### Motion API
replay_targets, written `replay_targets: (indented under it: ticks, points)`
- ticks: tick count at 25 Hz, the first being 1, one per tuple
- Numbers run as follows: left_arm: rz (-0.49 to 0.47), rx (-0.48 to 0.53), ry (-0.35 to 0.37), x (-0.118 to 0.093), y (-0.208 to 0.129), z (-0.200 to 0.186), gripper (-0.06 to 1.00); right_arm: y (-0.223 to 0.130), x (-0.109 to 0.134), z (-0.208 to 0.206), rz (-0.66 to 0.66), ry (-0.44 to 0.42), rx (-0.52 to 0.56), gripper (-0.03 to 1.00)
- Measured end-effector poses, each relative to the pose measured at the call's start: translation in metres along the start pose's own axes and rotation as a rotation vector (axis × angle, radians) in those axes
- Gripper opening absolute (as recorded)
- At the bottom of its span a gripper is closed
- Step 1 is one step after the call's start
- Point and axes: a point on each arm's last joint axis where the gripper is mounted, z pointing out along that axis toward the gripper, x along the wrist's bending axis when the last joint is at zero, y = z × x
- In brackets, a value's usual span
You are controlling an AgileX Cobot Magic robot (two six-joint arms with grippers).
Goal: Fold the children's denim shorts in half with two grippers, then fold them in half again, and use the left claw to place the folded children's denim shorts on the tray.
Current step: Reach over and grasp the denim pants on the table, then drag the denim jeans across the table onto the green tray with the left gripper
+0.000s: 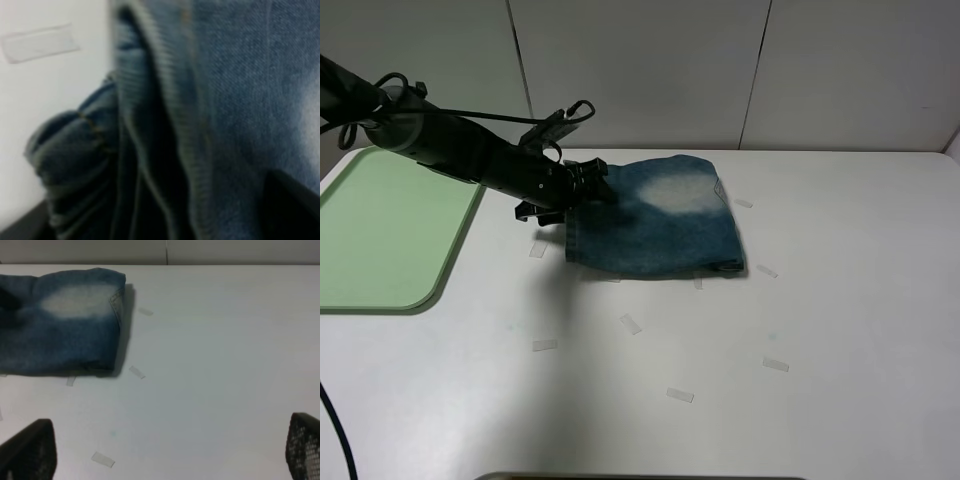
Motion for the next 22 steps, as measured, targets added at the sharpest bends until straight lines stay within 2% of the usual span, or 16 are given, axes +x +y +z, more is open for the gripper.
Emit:
replay_targets:
  ticks: [3, 5, 10, 17, 22]
  points:
    - [-0.021, 0.01, -0.003, -0.004, -0.005, 0.005, 0.61, 0.0, 0.0, 0.0, 0.0, 0.0, 0.0, 0.69]
    - [-0.035, 0.015, -0.001, -0.006, -0.007, 0.008, 0.52, 0.0, 0.0, 0.0, 0.0, 0.0, 0.0, 0.69]
    - [-0.045, 0.023, 0.008, -0.005, -0.011, 0.013, 0.13, 0.0, 0.0, 0.0, 0.0, 0.0, 0.0, 0.69]
    - [0.03, 0.031, 0.004, -0.007, -0.009, 0.013, 0.12, 0.0, 0.0, 0.0, 0.0, 0.0, 0.0, 0.69]
    - [0.17, 0.063, -0.023, -0.018, 0.006, 0.01, 0.12, 0.0, 0.0, 0.0, 0.0, 0.0, 0.0, 0.69]
